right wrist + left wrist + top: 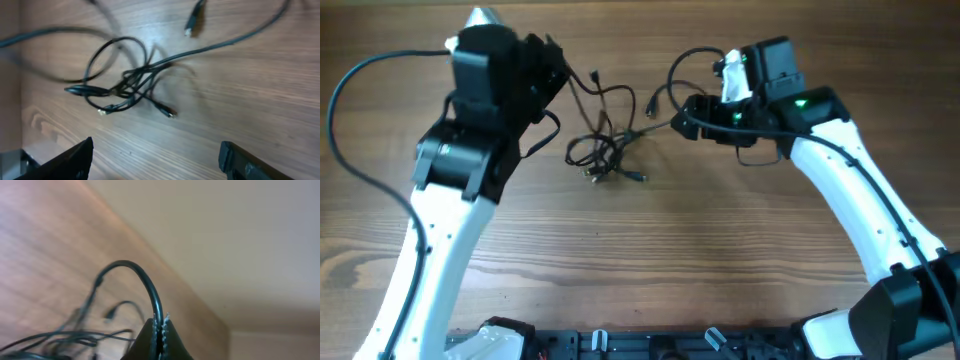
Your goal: Untangle cables
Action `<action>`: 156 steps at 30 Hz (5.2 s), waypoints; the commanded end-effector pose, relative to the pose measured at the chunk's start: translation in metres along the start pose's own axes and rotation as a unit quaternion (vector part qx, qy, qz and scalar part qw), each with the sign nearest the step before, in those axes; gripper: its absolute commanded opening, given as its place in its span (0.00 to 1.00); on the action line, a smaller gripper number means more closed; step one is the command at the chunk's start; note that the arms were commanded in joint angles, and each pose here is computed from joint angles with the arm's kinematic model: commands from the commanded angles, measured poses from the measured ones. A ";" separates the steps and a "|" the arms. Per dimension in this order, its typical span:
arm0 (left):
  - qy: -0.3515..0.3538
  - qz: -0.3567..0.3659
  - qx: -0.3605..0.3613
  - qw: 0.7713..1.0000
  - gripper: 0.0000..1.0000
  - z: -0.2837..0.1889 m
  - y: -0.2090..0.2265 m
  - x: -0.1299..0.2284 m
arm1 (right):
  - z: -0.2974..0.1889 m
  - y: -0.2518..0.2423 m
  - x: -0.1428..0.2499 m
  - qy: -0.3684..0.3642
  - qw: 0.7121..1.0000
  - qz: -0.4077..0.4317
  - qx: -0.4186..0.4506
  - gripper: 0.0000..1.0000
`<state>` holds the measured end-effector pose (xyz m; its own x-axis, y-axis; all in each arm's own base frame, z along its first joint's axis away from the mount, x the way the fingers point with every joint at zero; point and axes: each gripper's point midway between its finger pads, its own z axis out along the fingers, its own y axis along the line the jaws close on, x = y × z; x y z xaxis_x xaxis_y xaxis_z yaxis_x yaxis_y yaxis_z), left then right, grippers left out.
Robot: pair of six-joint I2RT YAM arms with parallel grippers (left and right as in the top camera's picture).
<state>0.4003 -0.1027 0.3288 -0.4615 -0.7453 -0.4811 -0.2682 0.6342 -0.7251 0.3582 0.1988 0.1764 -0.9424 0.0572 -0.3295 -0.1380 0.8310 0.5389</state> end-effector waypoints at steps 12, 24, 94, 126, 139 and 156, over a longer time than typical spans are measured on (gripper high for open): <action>0.065 0.043 -0.361 0.929 0.39 0.086 0.184 0.045 | 0.022 0.011 0.009 -0.002 1.000 -0.001 0.020 0.83; 0.272 0.179 -0.026 0.945 0.92 0.066 0.057 0.094 | 0.064 -0.010 0.028 0.070 0.997 0.033 0.014 0.85; 0.415 0.011 0.151 0.897 0.04 0.066 0.039 0.092 | 0.067 0.027 -0.012 0.017 0.994 0.028 -0.104 0.04; 0.355 0.080 -0.263 0.893 0.04 0.091 0.257 0.141 | -0.061 0.051 -0.022 0.015 0.957 0.015 -0.290 0.04; 0.346 0.094 -0.246 0.900 0.04 0.102 0.275 0.167 | -0.115 0.107 -0.042 0.036 0.894 -0.012 -0.446 0.04; 0.345 0.096 -0.237 0.903 0.19 0.104 0.273 0.167 | -0.107 0.063 -0.066 -0.033 0.917 0.014 -0.398 0.04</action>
<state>0.3418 -0.0778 0.0037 -0.9099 -0.4122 -0.0462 -0.3801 0.8733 -0.3048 0.3734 0.1923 0.3267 -0.9728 0.0774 -0.2181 -0.2128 0.0721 0.9744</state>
